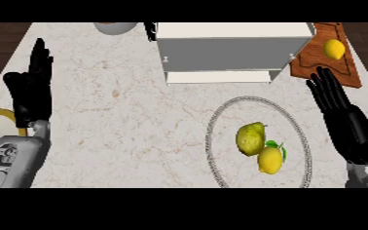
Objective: Pick the pear from the placemat and place it in the tiered shelf
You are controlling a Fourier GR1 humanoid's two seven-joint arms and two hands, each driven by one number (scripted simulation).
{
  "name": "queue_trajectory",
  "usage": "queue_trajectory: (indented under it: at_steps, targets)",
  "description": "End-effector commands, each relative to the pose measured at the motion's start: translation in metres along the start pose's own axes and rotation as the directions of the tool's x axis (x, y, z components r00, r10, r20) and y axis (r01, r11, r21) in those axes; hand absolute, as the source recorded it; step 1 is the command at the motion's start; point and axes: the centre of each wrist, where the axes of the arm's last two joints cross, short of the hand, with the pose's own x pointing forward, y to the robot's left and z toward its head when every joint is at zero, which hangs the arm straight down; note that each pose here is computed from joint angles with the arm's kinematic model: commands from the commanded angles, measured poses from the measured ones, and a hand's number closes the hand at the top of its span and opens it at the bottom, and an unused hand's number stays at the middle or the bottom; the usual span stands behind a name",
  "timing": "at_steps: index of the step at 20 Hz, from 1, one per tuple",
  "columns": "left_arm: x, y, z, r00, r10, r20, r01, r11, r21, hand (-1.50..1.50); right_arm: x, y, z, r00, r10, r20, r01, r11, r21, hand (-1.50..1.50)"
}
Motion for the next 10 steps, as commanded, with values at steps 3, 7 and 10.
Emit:
queue_trajectory:
  at_steps: [3,7,10]
  targets:
    - [-0.051,-0.005,0.031,0.967,0.043,-0.25,-0.063,0.995,-0.072,0.0,-0.008,-0.034,0.041,0.983,0.163,-0.089,-0.186,0.89,-0.416,1.5]
    - [-0.08,-0.004,0.051,0.902,0.072,-0.427,-0.113,0.991,-0.072,0.0,-0.047,-0.096,0.13,0.781,0.232,-0.581,-0.579,0.617,-0.532,1.5]
    - [-0.095,0.006,0.07,0.85,0.098,-0.517,-0.189,0.974,-0.127,0.0,-0.066,-0.055,0.164,0.837,-0.042,-0.546,-0.475,0.44,-0.762,1.5]
